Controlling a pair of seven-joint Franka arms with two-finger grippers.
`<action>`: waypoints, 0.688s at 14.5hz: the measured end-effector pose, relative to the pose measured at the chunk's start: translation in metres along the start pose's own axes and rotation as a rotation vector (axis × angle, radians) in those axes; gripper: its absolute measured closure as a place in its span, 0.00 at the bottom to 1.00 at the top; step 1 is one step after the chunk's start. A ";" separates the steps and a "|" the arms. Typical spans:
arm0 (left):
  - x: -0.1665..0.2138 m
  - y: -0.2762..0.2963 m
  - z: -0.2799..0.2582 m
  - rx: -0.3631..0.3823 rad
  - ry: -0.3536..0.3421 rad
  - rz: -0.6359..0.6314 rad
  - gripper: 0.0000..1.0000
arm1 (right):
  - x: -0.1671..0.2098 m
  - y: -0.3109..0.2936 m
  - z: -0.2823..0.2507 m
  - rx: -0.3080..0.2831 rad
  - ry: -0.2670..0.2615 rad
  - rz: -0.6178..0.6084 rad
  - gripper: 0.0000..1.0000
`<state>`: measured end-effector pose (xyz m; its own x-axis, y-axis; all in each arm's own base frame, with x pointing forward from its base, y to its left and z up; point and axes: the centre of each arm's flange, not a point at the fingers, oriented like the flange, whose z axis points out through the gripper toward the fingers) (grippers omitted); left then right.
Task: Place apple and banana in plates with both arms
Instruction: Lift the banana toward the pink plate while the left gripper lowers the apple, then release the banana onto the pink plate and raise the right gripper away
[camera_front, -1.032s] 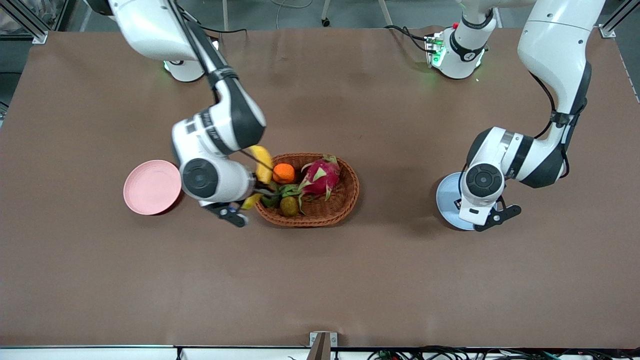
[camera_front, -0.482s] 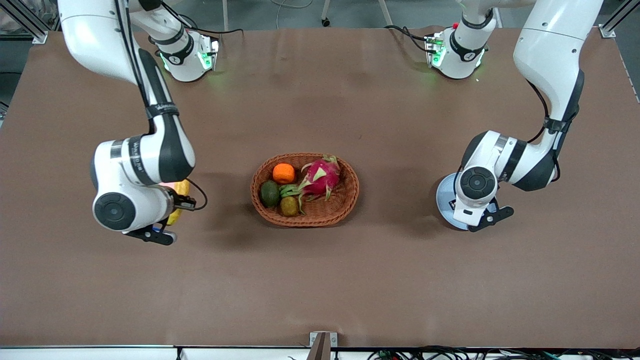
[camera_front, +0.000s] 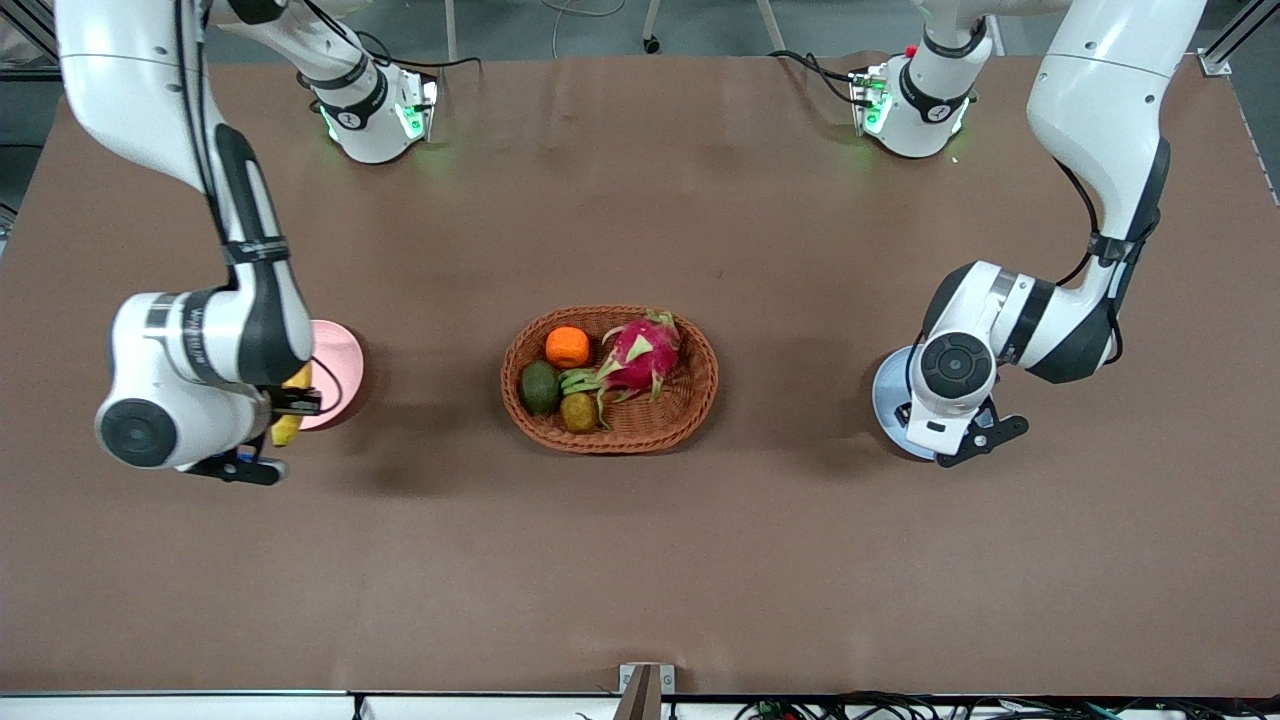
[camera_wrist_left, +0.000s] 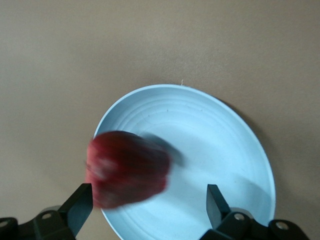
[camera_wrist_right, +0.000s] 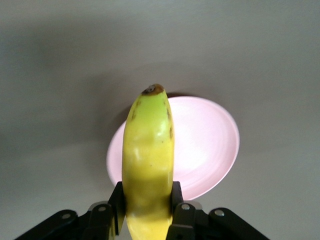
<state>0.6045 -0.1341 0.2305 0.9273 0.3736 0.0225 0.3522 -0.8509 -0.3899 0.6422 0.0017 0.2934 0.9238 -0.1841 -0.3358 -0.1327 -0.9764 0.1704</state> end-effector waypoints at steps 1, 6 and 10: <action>-0.001 0.001 -0.001 -0.002 0.001 0.002 0.00 | -0.002 0.013 0.011 0.009 0.030 -0.005 0.61; -0.004 0.010 -0.017 -0.024 0.018 0.011 0.00 | -0.030 0.019 0.055 0.020 0.066 -0.022 0.61; -0.002 0.011 -0.060 -0.055 0.022 -0.009 0.00 | -0.035 0.022 0.069 0.025 0.082 -0.017 0.61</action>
<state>0.6140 -0.1667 0.2811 0.9264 0.3736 0.0462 0.3664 -0.8668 -0.3383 0.5818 -0.0214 0.2450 0.9521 -0.1584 -0.2615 -0.1246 -0.9821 0.1414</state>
